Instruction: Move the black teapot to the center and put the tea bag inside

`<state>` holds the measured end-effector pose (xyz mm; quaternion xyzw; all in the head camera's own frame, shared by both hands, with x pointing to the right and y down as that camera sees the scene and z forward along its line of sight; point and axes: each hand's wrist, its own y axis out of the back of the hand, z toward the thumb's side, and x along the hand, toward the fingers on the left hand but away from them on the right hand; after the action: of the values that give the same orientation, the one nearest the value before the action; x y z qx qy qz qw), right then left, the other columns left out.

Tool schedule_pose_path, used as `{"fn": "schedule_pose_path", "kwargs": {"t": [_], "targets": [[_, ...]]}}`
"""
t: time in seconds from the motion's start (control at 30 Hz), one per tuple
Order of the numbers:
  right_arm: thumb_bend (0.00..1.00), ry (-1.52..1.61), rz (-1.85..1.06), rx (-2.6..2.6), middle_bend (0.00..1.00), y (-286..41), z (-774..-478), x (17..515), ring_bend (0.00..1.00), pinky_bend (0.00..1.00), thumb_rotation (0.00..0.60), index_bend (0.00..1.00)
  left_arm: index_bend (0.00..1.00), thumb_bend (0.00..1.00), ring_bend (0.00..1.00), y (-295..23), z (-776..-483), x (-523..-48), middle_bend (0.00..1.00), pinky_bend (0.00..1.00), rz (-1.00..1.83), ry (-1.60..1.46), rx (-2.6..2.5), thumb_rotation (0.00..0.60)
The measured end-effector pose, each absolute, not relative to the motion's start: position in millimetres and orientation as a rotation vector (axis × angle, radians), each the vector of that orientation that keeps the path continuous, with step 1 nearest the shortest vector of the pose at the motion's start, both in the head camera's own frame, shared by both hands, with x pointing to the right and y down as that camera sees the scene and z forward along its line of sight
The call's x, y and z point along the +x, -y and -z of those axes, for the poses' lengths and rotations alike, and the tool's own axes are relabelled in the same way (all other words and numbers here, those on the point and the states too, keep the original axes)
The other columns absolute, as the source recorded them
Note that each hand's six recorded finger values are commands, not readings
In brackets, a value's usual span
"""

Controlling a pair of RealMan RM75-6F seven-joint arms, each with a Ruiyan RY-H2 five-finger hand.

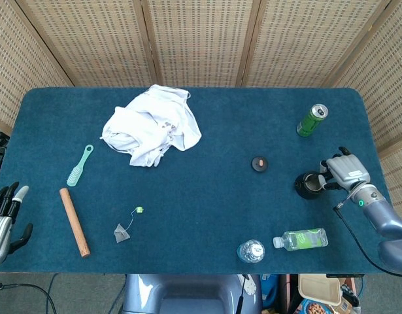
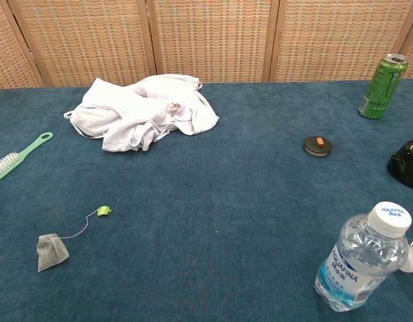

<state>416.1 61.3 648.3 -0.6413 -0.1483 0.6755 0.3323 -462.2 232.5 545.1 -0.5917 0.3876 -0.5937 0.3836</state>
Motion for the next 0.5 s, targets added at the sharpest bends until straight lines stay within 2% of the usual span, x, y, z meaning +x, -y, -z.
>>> {"fn": "schedule_pose_path", "kwargs": {"t": [0.23,0.4,0.5], "targets": [[0.72,0.4,-1.741,-1.69,0.47,-76.6,-641.3,414.7,0.27,0.1,0.3,0.45,0.0,0.43,0.0,-231.8,-544.7,-460.5,0.0,0.0,1.508,-0.982,-1.512,0.6],[0.72,0.393,-1.731,-1.704,0.42,-86.7,-640.8,411.8,0.27,0.1,0.303,0.45,0.0,0.43,0.0,-231.5,-544.4,-461.1,0.0,0.0,1.508,-0.982,-1.512,0.6],[0.72,0.394,-1.724,-1.707,0.37,-89.5,-641.7,409.8,0.27,0.13,0.333,0.44,0.0,0.43,0.0,-231.3,-543.8,-462.1,0.0,0.0,1.508,-0.985,-1.509,0.6]]}}
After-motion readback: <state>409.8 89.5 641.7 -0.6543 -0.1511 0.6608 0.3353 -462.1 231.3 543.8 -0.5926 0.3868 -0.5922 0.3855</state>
